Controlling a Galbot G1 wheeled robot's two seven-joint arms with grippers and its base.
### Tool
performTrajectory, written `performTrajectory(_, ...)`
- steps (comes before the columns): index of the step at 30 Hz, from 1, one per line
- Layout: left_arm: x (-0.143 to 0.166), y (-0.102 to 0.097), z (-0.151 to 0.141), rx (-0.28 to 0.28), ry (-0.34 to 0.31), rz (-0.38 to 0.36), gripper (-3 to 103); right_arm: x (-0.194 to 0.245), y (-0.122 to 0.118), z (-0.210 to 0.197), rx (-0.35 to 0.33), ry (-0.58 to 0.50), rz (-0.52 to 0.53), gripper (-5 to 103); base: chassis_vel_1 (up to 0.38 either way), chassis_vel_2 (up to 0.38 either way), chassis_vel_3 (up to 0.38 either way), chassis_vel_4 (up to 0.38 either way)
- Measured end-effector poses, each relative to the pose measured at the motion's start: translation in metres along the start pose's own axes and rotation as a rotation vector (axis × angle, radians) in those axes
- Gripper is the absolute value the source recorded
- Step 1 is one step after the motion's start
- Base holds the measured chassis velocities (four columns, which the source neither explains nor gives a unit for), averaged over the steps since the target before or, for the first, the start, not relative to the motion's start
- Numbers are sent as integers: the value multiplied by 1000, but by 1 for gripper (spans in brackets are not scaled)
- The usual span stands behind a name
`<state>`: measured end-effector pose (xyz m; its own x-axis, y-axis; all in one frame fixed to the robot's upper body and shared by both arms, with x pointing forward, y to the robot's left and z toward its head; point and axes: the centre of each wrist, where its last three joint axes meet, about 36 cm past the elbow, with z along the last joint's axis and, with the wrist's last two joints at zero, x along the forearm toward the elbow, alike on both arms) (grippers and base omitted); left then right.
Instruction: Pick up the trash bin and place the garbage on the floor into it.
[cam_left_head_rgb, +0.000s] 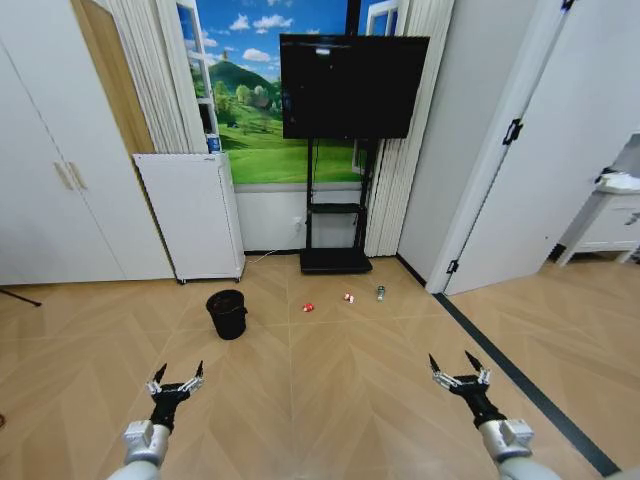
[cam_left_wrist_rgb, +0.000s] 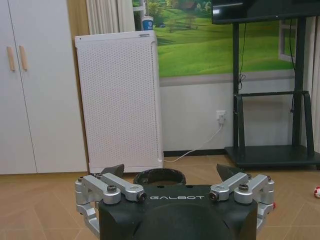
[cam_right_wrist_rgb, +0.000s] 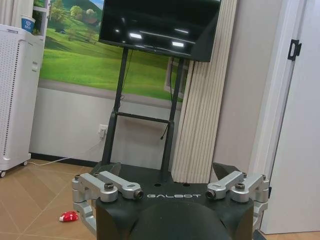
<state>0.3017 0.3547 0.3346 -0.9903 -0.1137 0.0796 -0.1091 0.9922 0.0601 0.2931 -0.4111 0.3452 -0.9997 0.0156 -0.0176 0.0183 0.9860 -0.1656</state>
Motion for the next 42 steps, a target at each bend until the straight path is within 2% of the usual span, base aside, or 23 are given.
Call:
performTrajectory(20, -4, -2, 5, -1, 9, 3, 100, -2, 1, 1, -13, -7, -2, 100, 0, 0, 0, 0)
performTrajectory(33, -2, -5, 10, 5, 20, 1, 100, 2, -7, 10, 1, 18, -55, 100, 0, 0, 0, 0)
performTrajectory(42, 0, -9, 14, 8, 27, 1, 100, 2, -3, 8, -12, 5, -62, 100, -131, 117, 113, -116)
